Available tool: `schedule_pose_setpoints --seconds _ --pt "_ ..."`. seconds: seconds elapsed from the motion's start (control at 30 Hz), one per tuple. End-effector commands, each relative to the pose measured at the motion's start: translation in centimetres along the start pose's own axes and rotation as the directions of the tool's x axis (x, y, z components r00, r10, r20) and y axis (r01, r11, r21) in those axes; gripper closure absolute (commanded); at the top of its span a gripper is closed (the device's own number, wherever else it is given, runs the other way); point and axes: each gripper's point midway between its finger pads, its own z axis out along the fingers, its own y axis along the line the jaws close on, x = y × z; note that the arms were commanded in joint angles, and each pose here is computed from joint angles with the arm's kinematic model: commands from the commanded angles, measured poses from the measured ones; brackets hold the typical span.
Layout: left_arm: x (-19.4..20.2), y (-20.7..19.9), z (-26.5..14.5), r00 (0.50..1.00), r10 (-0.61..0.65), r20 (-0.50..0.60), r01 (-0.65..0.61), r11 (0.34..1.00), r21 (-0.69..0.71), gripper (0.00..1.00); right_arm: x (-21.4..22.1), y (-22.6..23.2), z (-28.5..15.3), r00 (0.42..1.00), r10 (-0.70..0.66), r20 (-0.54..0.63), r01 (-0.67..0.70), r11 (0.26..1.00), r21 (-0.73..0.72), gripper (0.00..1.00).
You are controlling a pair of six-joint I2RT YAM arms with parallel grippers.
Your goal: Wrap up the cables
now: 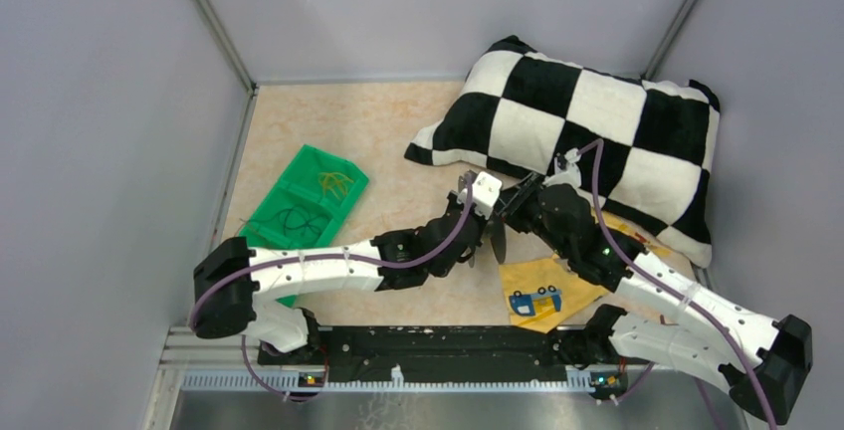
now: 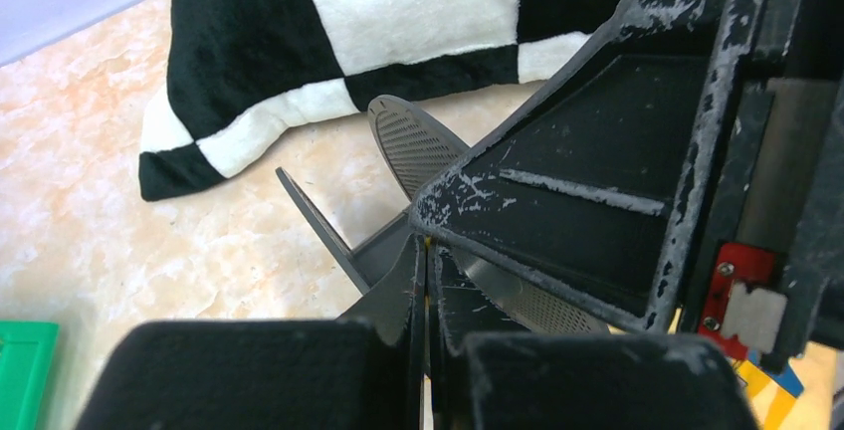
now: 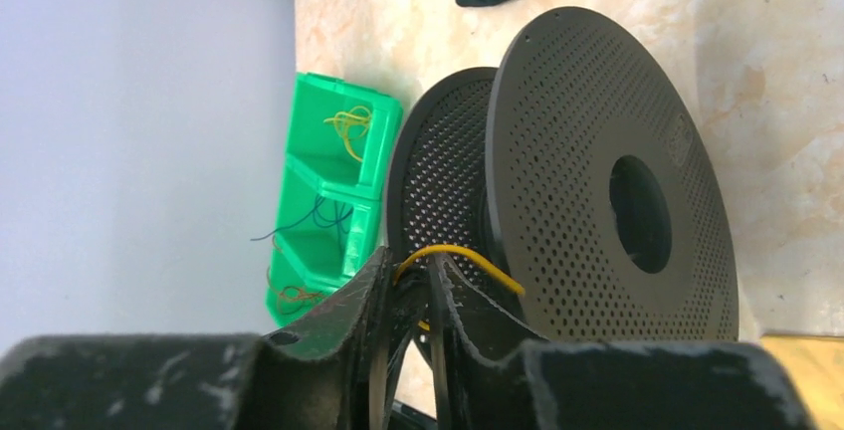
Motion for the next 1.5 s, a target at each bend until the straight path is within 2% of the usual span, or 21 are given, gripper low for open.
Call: schedule_pose_setpoints --seconds 0.0,0.07,0.27,0.3,0.37,0.43,0.53,0.6,0.63,0.7,0.83,1.0,1.17,1.47 --pt "-2.1 0.2 -1.0 0.995 -0.082 0.056 0.081 0.996 0.03 1.0 -1.5 1.3 -0.6 0.998 0.016 0.064 -0.013 0.999 -0.045 0.88" --pt "-1.7 0.1 -1.1 0.995 -0.084 0.049 0.082 0.996 0.04 1.0 -1.8 1.4 -0.7 0.997 0.007 0.073 -0.004 0.999 -0.043 0.99" --pt "-1.8 -0.3 -1.8 0.994 -0.101 0.04 0.097 0.991 0.09 0.99 -2.0 2.0 -0.5 0.997 -0.007 0.075 0.01 0.999 -0.043 1.0" --pt "-2.1 -0.4 -2.0 0.993 -0.114 0.041 0.109 0.989 0.101 0.91 -2.0 2.0 -0.4 0.997 -0.008 0.073 0.011 0.999 -0.042 1.0" --pt "-2.7 -0.3 -2.6 0.988 -0.147 0.05 0.141 0.984 0.113 0.67 -1.9 2.0 -0.3 0.997 -0.01 0.072 0.012 0.999 -0.036 1.0" --pt "-3.2 0.1 -3.2 0.981 -0.188 0.053 0.181 0.977 0.113 0.5 -1.9 1.8 -0.1 0.997 -0.01 0.073 0.012 1.0 -0.026 1.0" --pt "-2.8 0.6 -4.0 0.978 -0.21 0.024 0.206 0.973 0.105 0.31 -1.9 1.6 0.0 0.997 -0.01 0.077 0.011 1.0 -0.011 1.0" --pt "-1.7 1.5 -4.3 0.967 -0.254 -0.012 0.254 0.966 0.046 0.2 -1.9 1.5 0.1 0.997 -0.008 0.078 0.009 1.0 -0.007 1.0" --pt "-1.0 2.0 -4.4 0.963 -0.27 -0.027 0.27 0.963 0.005 0.17 -1.9 1.6 0.1 0.997 -0.008 0.079 0.009 1.0 -0.006 1.0" --pt "0.3 2.3 -4.5 0.955 -0.291 -0.054 0.289 0.957 -0.037 0.14 -1.9 1.6 0.1 0.997 -0.009 0.079 0.009 1.0 -0.006 1.0" --pt "1.9 0.9 -4.2 0.951 -0.293 -0.096 0.292 0.956 -0.027 0.06 -2.0 1.7 0.1 0.997 -0.012 0.078 0.013 1.0 -0.004 1.0" --pt "2.1 -0.3 -4.2 0.958 -0.276 -0.075 0.273 0.961 -0.052 0.02 -2.3 2.0 -0.1 0.997 -0.013 0.082 0.014 1.0 -0.007 1.0" --pt "3.2 0.9 -2.9 0.973 -0.225 -0.046 0.211 0.955 -0.207 0.06 -2.3 2.6 -0.2 0.997 -0.004 0.073 0.005 1.0 -0.023 1.0" --pt "2.6 1.5 -1.2 0.969 -0.241 0.045 0.241 0.899 -0.366 0.13 -2.0 3.2 0.1 0.999 -0.002 0.053 0.003 1.0 -0.026 1.0"
